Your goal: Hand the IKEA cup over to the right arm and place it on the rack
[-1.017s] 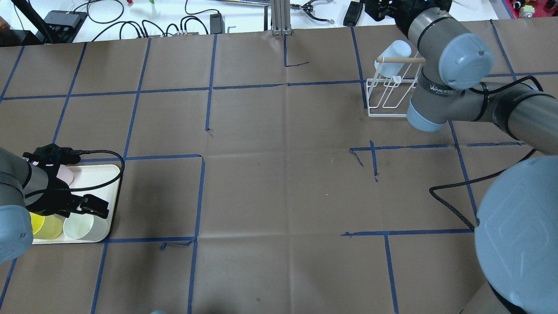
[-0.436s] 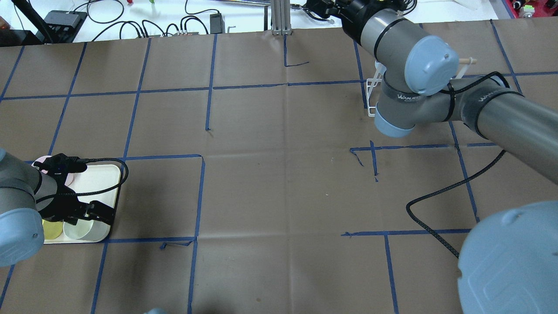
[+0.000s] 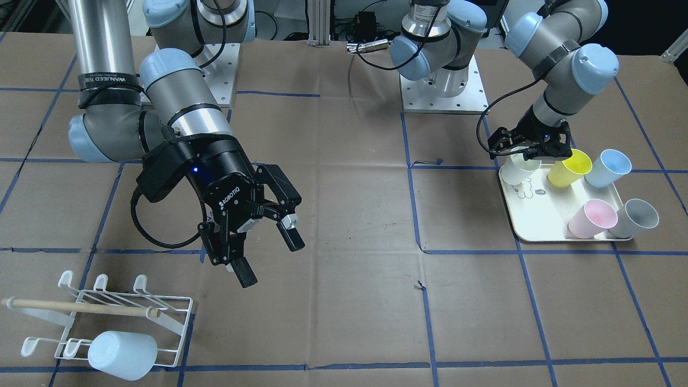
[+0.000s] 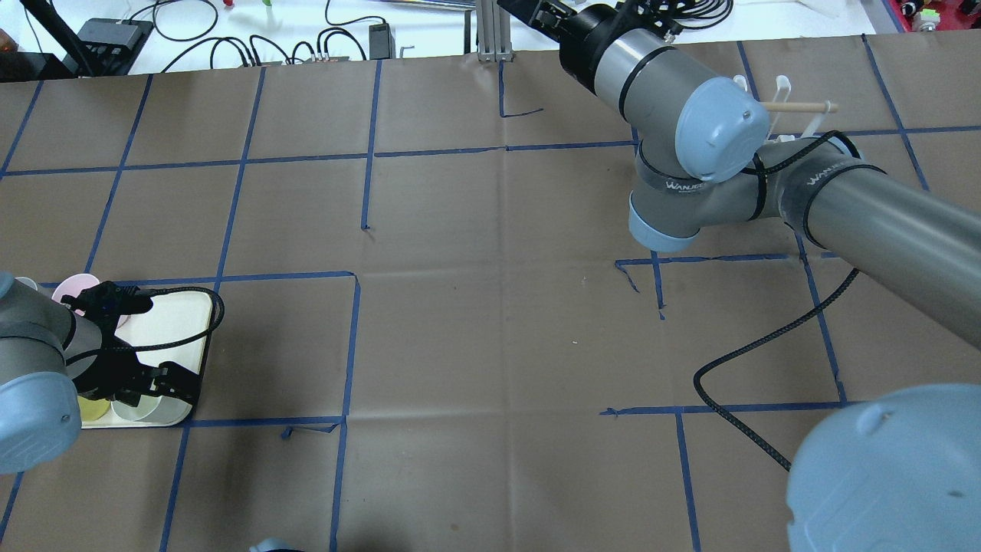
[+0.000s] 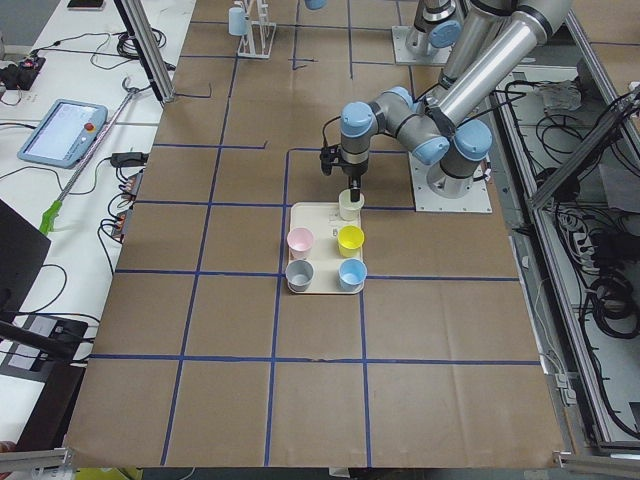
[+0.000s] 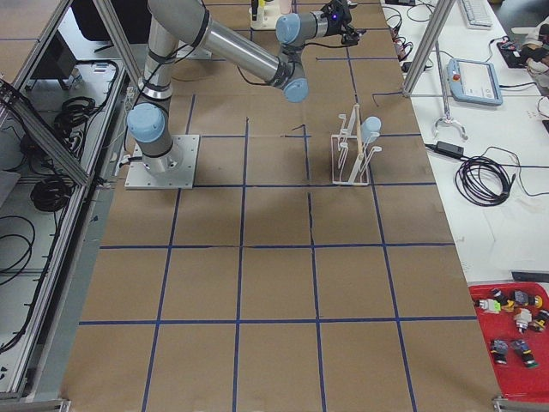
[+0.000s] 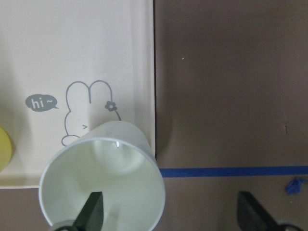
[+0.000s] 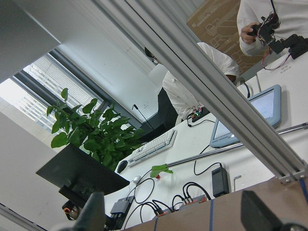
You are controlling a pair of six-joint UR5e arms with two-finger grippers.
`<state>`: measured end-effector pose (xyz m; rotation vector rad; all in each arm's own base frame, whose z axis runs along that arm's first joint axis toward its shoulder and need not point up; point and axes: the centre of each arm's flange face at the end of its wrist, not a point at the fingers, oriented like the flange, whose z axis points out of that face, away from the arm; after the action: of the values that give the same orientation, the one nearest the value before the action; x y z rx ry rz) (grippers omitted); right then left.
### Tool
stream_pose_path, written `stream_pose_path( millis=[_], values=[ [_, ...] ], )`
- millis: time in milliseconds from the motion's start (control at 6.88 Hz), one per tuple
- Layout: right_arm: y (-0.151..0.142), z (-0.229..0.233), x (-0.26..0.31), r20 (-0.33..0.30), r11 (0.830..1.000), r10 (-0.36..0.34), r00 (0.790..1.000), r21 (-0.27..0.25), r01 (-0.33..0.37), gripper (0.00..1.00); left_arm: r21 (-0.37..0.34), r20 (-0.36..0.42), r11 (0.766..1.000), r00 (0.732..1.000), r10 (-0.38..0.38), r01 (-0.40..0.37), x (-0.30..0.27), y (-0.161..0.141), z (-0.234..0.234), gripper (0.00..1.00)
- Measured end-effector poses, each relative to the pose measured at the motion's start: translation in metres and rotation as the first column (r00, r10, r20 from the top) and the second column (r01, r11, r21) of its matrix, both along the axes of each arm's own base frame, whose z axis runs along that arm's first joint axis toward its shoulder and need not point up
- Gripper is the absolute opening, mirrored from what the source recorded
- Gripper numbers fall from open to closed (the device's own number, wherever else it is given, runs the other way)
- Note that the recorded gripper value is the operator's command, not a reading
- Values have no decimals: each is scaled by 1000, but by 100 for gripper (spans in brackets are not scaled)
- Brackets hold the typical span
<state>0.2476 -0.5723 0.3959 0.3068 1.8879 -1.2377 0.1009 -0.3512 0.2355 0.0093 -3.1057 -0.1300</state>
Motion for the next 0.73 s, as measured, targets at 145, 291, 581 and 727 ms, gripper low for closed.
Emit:
stream_pose_path(
  millis=[145, 291, 581, 727],
  values=[
    [3, 2, 1, 121, 999, -23, 992, 46, 18, 100, 0, 2, 1000, 1000, 1, -1, 1, -1, -1, 19],
    [5, 3, 1, 224, 995, -47, 974, 94, 26, 100, -1, 4, 1000, 1000, 0, 0, 2, -2, -1, 0],
    [6, 3, 1, 383, 980, -100, 918, 196, 25, 100, 6, 15, 1000, 1000, -3, 3, 4, -2, 0, 0],
    [6, 2, 1, 420, 975, -117, 900, 223, 23, 100, 6, 19, 1000, 1000, -4, 4, 5, -2, 1, 0]
  ],
)
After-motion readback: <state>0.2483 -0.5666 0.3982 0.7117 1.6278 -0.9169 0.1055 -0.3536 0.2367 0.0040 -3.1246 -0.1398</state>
